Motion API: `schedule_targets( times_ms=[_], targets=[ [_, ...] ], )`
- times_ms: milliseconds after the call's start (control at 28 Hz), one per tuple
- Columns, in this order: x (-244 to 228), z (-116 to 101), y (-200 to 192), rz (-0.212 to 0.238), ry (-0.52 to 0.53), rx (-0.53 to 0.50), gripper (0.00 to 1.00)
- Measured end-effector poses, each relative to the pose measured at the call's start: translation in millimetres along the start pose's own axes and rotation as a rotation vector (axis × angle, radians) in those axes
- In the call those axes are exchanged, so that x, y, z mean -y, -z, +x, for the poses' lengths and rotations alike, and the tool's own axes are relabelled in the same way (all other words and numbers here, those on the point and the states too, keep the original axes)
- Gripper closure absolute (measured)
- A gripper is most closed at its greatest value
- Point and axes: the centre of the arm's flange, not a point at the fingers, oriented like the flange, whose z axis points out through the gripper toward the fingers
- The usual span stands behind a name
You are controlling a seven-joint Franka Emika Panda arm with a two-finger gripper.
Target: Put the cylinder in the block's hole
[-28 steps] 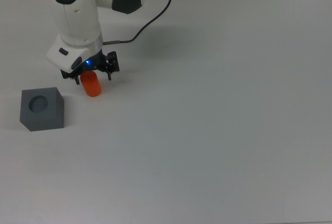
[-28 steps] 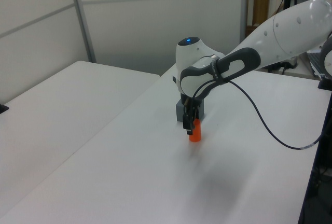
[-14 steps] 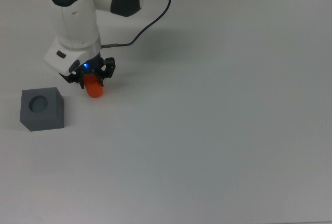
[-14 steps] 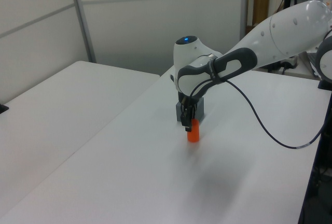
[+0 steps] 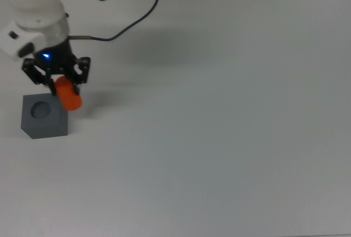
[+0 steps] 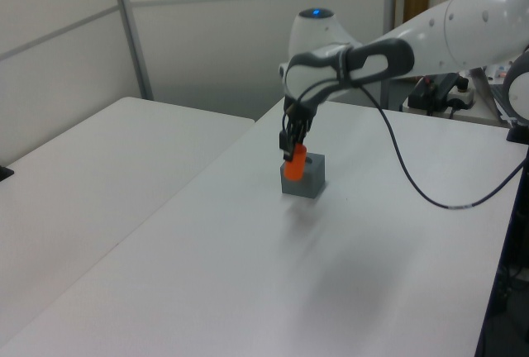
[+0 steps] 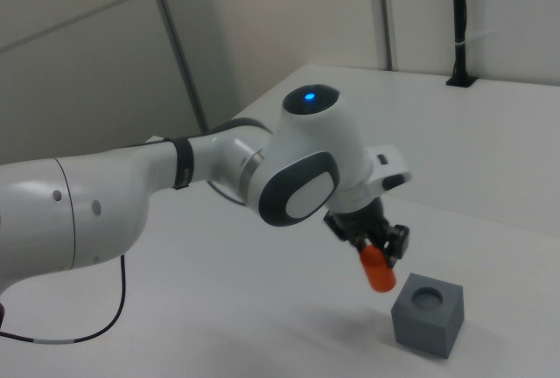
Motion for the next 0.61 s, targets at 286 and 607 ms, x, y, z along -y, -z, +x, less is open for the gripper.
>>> schedule_targets(
  times_ms=[286, 607],
  targets=[
    [-62, -2, 33, 0.011, -0.122, -0.082, 0.49],
    [-78, -8, 6, 0.007, -0.147, -0.052, 0.49]
  ],
)
